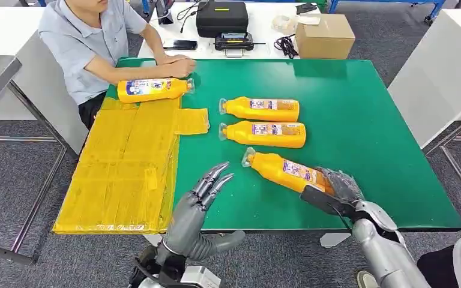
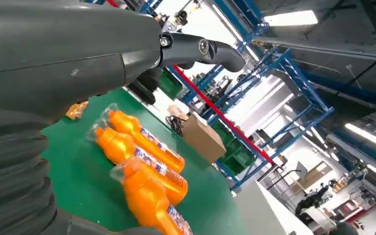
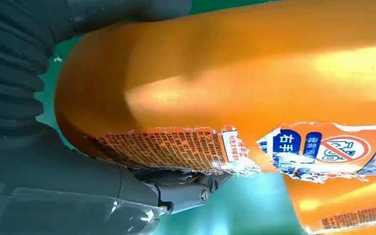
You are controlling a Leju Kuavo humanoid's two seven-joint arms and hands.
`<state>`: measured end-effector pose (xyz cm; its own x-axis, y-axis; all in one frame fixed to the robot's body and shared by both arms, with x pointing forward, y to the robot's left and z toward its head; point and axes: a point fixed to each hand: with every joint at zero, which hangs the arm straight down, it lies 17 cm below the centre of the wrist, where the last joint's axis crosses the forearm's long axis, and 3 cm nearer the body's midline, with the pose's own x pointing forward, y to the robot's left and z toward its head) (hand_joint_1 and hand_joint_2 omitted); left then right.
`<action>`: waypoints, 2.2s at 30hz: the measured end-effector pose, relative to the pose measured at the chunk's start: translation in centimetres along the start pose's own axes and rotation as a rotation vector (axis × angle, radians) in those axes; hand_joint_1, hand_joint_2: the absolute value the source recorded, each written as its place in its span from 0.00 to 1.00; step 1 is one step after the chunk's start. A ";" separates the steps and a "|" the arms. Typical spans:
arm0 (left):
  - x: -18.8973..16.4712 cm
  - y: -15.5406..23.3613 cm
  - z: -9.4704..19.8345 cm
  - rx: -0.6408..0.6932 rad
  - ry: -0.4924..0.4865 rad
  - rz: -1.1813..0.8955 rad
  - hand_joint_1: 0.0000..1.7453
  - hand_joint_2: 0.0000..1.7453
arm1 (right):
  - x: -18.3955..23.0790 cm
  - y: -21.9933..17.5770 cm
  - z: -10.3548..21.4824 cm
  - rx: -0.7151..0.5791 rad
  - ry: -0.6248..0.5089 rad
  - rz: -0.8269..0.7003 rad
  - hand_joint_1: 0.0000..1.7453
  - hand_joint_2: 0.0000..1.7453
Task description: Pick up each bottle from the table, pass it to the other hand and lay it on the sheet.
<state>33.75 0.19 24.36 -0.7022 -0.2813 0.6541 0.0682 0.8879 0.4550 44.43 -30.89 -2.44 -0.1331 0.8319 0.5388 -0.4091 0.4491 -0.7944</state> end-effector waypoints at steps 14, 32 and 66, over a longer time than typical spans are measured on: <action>-1.7 3.2 -0.3 0.180 0.094 0.229 0.00 1.00 | 7.4 0.7 0.9 -0.146 -0.179 -0.221 1.00 1.00; -9.6 -2.5 3.2 0.125 0.458 0.731 0.00 1.00 | 15.4 -1.5 2.4 -0.225 -0.405 -0.365 1.00 1.00; -11.4 -3.0 -0.2 0.206 0.478 0.993 0.00 1.00 | 27.1 2.1 -1.9 -0.098 -0.607 -0.417 1.00 1.00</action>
<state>41.74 0.62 15.64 -0.0549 0.5136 0.8563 0.2968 0.8272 -0.4772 41.71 -6.76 10.00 -0.4715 0.2722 0.8388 -0.4558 0.7391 -0.4961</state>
